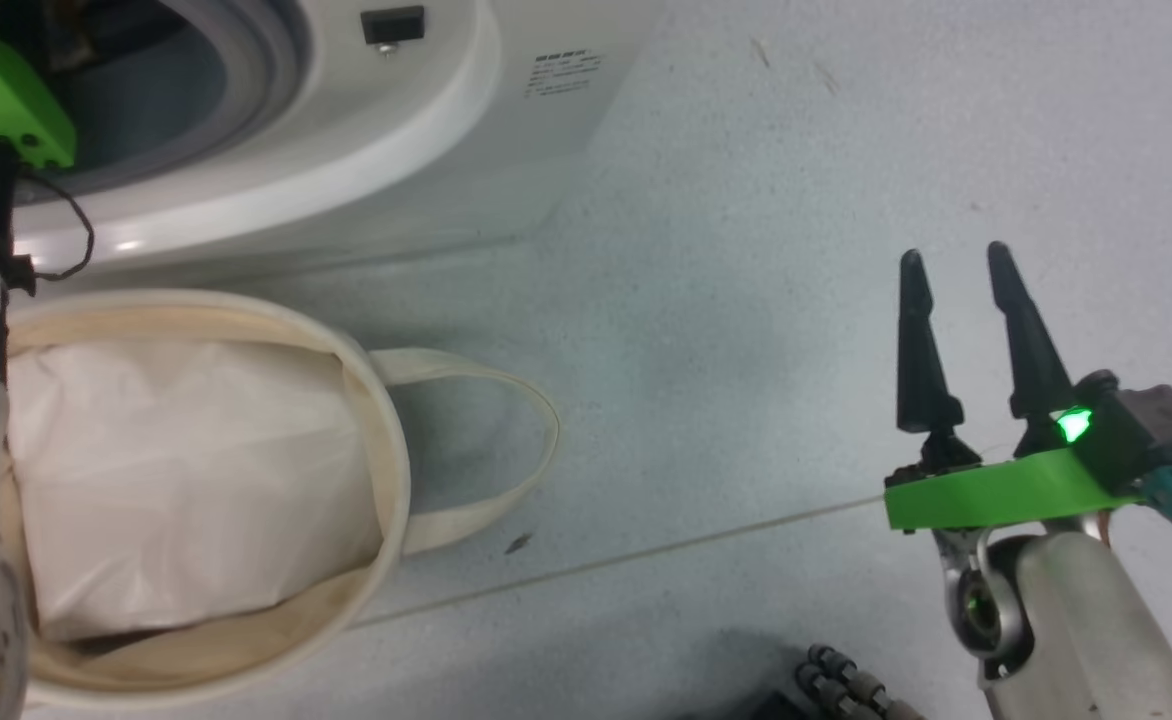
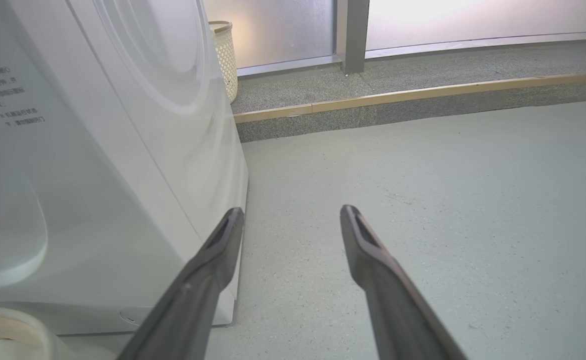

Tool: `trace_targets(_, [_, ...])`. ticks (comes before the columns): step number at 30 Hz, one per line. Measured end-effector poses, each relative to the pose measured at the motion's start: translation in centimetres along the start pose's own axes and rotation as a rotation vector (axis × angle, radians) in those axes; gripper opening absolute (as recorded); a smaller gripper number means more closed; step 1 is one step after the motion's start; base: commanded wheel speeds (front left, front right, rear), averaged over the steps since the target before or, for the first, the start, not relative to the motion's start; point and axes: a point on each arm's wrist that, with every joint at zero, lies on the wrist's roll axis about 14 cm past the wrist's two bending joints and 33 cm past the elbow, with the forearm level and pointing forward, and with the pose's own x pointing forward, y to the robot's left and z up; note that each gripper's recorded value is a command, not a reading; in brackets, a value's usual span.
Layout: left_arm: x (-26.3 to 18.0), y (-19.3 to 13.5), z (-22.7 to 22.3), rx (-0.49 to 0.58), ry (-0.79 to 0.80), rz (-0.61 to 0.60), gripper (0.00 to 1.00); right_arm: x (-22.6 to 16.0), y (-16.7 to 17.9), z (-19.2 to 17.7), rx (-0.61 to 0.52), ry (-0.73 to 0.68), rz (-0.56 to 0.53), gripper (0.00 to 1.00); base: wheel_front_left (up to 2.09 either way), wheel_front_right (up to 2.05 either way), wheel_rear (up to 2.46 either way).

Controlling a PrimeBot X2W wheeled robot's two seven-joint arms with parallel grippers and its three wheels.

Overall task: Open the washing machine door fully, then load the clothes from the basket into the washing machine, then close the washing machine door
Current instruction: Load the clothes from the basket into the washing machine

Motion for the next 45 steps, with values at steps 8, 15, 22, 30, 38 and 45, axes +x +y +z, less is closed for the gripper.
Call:
trace_targets(8, [-3.0, -1.1, 1.9, -0.011, -0.074, -0.006, 1.00, -0.8, 2.0, 1.5, 0.041, -0.029, 0.050, 1.00, 0.00, 0.00, 0.00])
trace_targets(15, [-6.4, -0.5, 2.9, -0.020, -0.120, 0.004, 1.00, -1.5, 2.6, 3.1, 0.065, -0.069, 0.069, 1.00, 0.00, 0.00, 0.00])
trace_targets(22, [-9.9, -0.4, 4.0, -0.060, -0.193, 0.002, 1.00, -1.8, 4.4, 4.3, 0.084, -0.097, 0.124, 1.00, 0.00, 0.00, 0.00])
trace_targets(30, [-16.5, -1.6, 4.7, -0.069, -0.296, -0.048, 1.00, -2.6, 6.3, 6.7, 0.077, -0.150, 0.196, 1.00, 0.00, 0.00, 0.00])
trace_targets(38, [-25.0, 2.5, 4.5, -0.065, -0.377, 0.009, 1.00, -4.7, 7.8, 8.1, 0.080, -0.183, 0.250, 1.00, 0.00, 0.00, 0.00])
trace_targets(45, [-29.5, 4.1, 3.3, -0.068, -0.395, 0.061, 1.00, -6.3, 8.0, 8.4, 0.087, -0.194, 0.254, 1.00, 0.00, 0.00, 0.00])
